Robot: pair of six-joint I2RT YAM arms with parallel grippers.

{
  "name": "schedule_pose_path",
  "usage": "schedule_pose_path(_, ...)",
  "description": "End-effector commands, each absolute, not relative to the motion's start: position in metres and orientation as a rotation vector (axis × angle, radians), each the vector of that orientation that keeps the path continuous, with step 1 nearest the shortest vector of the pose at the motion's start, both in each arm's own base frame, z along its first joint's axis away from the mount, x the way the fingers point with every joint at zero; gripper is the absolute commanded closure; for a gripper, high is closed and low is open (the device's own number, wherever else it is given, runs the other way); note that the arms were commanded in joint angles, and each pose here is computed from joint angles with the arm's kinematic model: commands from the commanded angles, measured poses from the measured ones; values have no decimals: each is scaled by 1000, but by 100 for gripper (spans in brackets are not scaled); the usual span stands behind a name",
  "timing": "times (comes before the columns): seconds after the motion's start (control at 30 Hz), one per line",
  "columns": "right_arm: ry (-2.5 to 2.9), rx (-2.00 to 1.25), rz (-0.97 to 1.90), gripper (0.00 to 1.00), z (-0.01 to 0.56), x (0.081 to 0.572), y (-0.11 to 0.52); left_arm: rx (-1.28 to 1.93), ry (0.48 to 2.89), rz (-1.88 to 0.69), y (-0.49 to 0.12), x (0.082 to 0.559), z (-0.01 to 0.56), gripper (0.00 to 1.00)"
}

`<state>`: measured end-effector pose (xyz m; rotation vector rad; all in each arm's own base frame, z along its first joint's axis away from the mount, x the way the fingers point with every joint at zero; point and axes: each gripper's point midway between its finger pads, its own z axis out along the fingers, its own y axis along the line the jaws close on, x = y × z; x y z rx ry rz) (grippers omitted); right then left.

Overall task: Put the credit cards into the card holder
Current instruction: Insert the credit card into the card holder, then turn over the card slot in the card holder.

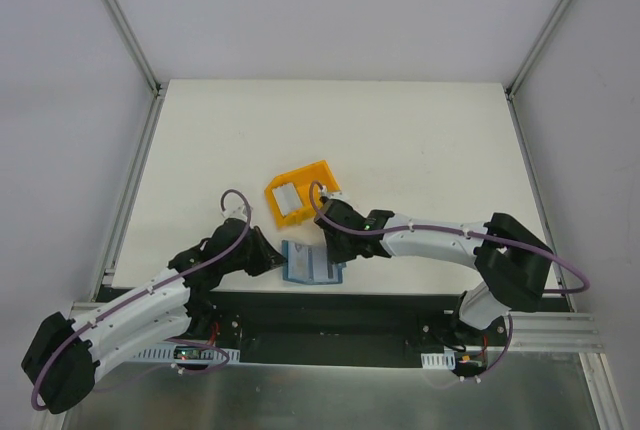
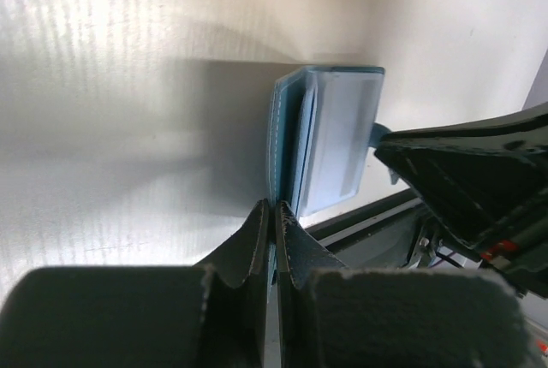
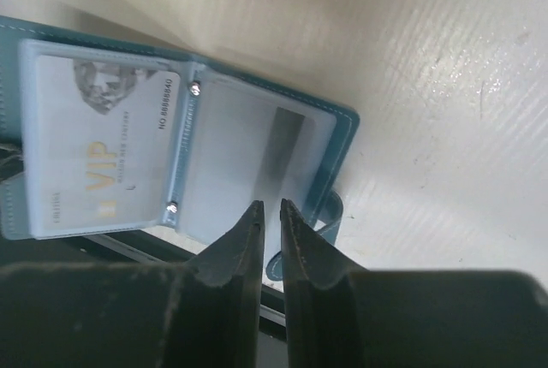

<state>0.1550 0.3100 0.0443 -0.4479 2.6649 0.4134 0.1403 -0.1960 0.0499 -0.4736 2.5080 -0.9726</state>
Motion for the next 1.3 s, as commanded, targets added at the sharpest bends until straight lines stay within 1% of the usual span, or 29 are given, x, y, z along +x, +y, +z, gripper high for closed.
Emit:
schedule_pose_path(0.0,2684,-431,335,86,46,152,294,-406,2471,-996,-202,149,75,100)
schedule_pose_path(0.1,2685,-457,291,86,47,152,285,-402,2479,-984,-202,150,75,100)
schedule_pose_path(0.17,2701,-491,263,89,45,149,281,-403,2481,-980,-202,150,75,100)
schedule_pose_path(0.33,2751,-521,212,90,33,142,272,-386,2477,-990,-204,151,80,100)
schedule_pose_path(0.63,2734,-444,310,88,28,143,284,-336,2501,-1003,-214,153,88,100)
schedule_pose_path(0.73,2751,-442,302,87,23,144,285,-309,2515,-1000,-218,153,90,100)
schedule_pose_path(0.93,2776,-401,317,87,11,141,286,-215,2550,-993,-236,149,93,100)
schedule_pose_path(1.13,2748,-307,338,87,15,149,275,-124,2612,-982,-258,140,86,100)
schedule_pose_path(1.27,2690,-232,358,85,27,159,265,-276,2615,-906,-243,142,69,100)
